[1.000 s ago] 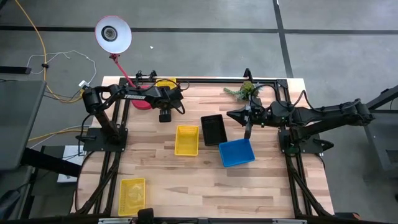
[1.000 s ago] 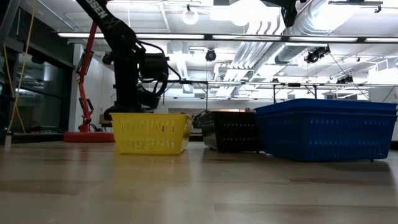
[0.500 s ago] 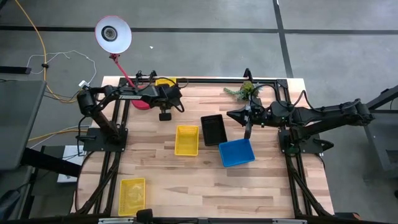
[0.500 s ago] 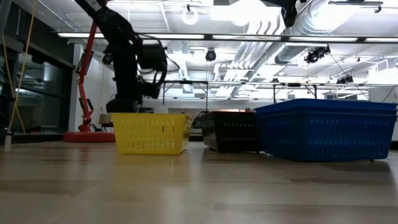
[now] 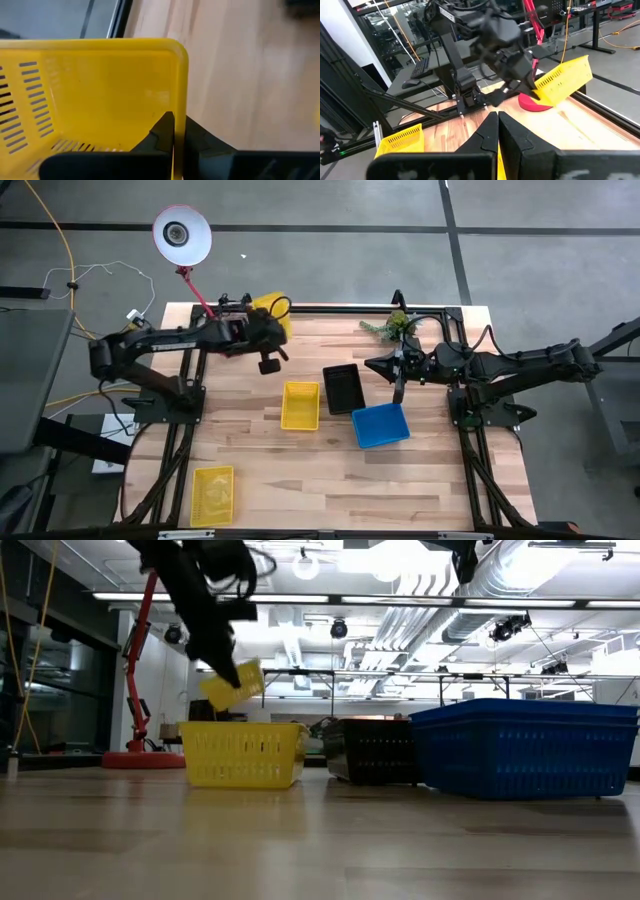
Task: Stack baskets by color
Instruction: Stack the top yellow bin on the middle yellow bin
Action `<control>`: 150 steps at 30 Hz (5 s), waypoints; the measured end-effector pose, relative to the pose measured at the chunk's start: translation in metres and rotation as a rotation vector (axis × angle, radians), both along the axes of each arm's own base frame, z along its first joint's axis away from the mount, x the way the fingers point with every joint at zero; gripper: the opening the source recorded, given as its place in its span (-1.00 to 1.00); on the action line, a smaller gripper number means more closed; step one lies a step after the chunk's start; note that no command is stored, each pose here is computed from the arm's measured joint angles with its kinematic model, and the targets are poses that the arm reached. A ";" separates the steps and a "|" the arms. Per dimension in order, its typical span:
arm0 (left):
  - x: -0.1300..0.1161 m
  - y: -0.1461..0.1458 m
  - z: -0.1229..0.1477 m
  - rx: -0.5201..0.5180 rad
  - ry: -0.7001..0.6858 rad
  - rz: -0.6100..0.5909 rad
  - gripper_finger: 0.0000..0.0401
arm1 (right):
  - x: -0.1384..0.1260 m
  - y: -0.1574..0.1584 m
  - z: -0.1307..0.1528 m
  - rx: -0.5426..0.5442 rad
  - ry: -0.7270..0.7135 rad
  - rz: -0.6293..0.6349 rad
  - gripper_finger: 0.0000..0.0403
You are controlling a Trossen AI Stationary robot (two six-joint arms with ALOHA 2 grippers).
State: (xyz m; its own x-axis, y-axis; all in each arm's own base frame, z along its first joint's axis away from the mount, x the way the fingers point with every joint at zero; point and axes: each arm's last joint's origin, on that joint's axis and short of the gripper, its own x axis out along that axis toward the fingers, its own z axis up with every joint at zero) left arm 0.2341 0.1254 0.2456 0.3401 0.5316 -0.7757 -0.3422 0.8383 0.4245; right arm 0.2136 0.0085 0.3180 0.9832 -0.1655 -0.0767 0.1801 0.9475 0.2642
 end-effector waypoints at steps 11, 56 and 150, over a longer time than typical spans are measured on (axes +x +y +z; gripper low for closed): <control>0.016 -0.064 0.027 -0.002 -0.235 -0.144 -1.00 | 0.000 0.000 0.000 -0.022 0.004 -0.001 -1.00; 0.057 -0.253 0.029 -0.148 -0.268 -0.268 -1.00 | -0.001 -0.003 -0.008 0.102 0.055 -0.121 -1.00; 0.060 -0.162 0.036 -0.188 -0.184 -0.243 -0.70 | -0.004 -0.006 -0.018 0.088 0.162 -0.183 -1.00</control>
State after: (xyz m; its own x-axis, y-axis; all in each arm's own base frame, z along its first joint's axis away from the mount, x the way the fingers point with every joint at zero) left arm 0.2943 -0.0369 0.2814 0.5822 0.2722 -0.7661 -0.1798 0.9621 0.2052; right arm 0.2098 0.0022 0.2995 0.9113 -0.3251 -0.2529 0.3930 0.8700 0.2978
